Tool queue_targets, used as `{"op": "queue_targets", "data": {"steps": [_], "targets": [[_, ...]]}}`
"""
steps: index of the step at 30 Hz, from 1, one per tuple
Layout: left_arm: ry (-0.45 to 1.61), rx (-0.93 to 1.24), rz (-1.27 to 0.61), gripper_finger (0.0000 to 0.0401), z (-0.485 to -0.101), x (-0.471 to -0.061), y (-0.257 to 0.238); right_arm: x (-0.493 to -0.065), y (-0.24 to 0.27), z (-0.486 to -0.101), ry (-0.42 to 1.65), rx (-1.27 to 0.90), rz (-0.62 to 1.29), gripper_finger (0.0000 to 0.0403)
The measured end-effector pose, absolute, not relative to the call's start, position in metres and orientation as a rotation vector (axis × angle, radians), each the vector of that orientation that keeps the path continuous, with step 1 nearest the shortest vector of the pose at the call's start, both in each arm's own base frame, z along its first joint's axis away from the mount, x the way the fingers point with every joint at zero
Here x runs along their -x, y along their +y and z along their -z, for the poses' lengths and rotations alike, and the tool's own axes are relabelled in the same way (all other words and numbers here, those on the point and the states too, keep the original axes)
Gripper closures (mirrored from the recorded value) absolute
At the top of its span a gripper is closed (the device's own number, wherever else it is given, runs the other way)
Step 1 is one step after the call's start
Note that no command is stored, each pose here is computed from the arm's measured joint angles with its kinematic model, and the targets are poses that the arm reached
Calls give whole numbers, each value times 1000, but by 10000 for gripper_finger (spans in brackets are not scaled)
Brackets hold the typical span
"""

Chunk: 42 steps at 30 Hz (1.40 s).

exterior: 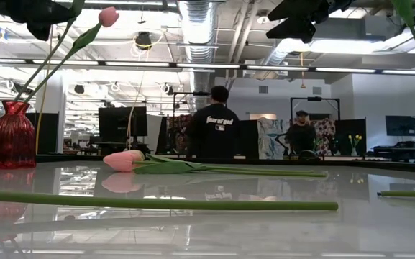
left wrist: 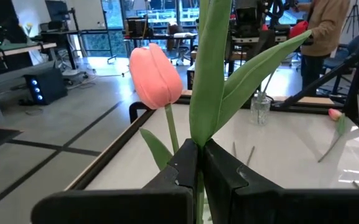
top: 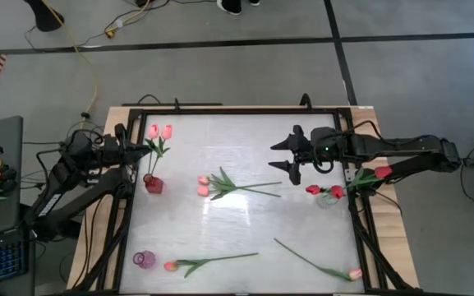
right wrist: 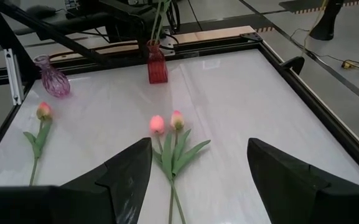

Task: Sort flowers into vase by color
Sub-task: Put the top pink flower into the red flower vase, then put the pink flower into the red flower vase

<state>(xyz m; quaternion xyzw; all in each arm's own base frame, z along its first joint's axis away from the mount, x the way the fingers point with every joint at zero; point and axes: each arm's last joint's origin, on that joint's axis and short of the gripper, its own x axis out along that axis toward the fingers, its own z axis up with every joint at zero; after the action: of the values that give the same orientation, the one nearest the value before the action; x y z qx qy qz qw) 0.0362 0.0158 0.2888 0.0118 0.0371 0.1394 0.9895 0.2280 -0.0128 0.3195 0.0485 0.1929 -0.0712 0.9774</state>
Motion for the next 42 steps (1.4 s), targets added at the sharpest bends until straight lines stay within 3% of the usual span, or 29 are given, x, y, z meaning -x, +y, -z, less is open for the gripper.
{"op": "queue_targets", "data": {"steps": [6, 20, 35, 42], "targets": [[75, -24, -282, 388, -289, -36, 16, -228, -13, -320, 389, -98, 143, 113], [81, -34, -297, 257, -291, -34, 15, -228, -13, -320, 389, -100, 144, 113], [41, -39, -336, 247, -324, -18, 1, -228, -13, -320, 387, -99, 144, 113], [56, 4, -257, 247, -351, -29, 8, -237, -7, -318, 367, -106, 117, 113]]}}
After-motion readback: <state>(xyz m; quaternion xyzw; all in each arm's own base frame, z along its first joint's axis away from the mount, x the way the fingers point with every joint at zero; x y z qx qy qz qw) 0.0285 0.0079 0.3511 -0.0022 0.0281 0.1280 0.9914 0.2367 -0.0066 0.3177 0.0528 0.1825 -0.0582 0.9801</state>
